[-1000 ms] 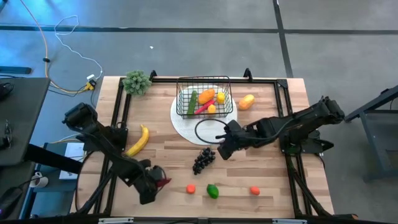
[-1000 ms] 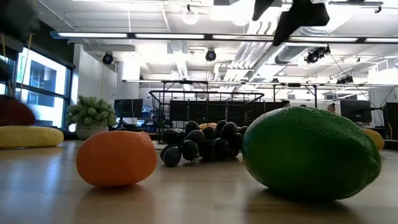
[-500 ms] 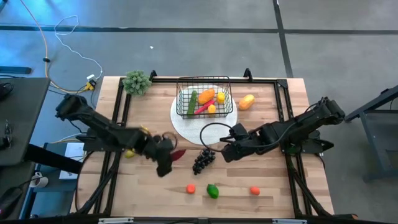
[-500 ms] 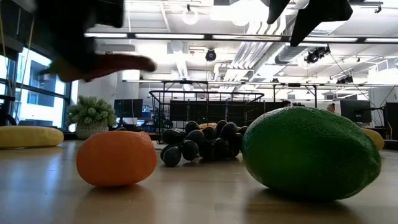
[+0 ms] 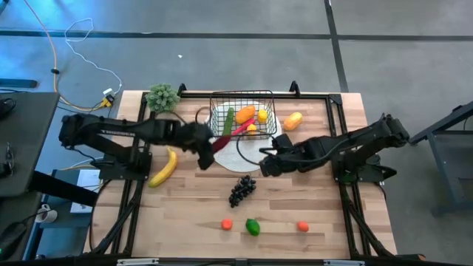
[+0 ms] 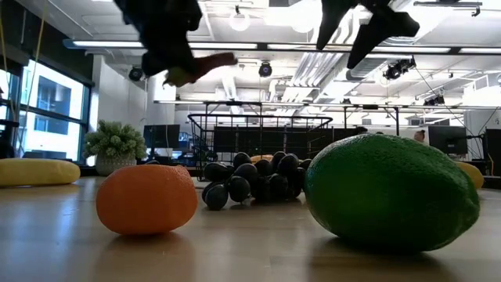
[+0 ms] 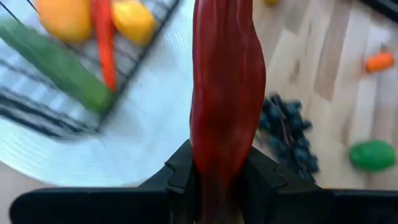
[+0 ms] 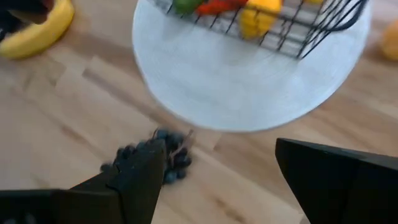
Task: Build produce basket
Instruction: Put the red chili pepper into the black wire basket
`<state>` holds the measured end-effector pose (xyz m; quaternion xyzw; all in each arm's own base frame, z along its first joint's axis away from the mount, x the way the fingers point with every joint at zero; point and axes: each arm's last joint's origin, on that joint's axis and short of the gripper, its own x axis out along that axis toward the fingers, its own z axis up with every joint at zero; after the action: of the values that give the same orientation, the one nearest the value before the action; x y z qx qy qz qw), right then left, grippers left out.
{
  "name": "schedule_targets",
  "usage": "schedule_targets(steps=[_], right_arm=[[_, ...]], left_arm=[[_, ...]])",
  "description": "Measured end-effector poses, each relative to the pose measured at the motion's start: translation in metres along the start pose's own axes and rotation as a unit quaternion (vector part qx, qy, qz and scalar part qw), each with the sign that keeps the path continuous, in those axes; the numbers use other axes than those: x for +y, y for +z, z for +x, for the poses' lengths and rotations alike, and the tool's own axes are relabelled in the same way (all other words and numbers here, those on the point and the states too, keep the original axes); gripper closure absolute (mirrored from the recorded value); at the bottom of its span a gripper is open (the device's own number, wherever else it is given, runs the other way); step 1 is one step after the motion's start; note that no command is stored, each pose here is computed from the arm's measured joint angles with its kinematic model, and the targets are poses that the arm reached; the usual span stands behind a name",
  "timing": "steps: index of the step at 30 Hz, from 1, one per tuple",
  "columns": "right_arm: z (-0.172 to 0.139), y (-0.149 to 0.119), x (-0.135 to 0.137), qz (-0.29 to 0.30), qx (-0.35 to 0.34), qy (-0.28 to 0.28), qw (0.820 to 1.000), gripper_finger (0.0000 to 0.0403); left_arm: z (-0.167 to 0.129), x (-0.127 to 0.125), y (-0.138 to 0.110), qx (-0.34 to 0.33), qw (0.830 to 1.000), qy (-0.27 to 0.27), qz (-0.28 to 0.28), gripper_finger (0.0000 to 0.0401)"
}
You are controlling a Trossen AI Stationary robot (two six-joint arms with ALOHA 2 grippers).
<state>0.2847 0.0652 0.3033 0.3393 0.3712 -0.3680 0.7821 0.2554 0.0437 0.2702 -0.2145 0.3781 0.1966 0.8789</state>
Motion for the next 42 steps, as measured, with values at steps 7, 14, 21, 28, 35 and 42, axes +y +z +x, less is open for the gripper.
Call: schedule_targets(steps=[7,14,21,28,35,42], right_arm=[[0.009,0.02,-0.008,0.03,-0.025,-0.027,0.999,0.0119],[0.016,0.038,-0.017,0.058,-0.05,-0.051,0.996,0.0119],[0.022,0.052,-0.025,0.056,-0.055,-0.068,0.995,0.0119],[0.026,0.061,-0.031,0.058,-0.058,-0.079,0.993,0.0119],[0.027,0.063,-0.034,0.06,-0.056,-0.087,0.993,0.0119],[0.027,0.062,-0.035,0.057,-0.052,-0.093,0.993,0.0119]], left_arm=[[-0.012,0.032,0.04,-0.087,0.995,0.031,0.025,0.0335],[-0.004,0.064,0.065,-0.15,0.988,0.032,0.016,0.0335],[0.031,0.091,0.081,-0.177,0.984,0.016,0.016,0.0332],[0.076,0.101,0.076,-0.136,0.991,-0.004,0.016,0.0331],[0.107,0.109,0.065,-0.091,0.996,0.0,-0.011,0.0329],[0.113,0.11,0.062,-0.083,0.996,0.001,-0.02,0.0289]])
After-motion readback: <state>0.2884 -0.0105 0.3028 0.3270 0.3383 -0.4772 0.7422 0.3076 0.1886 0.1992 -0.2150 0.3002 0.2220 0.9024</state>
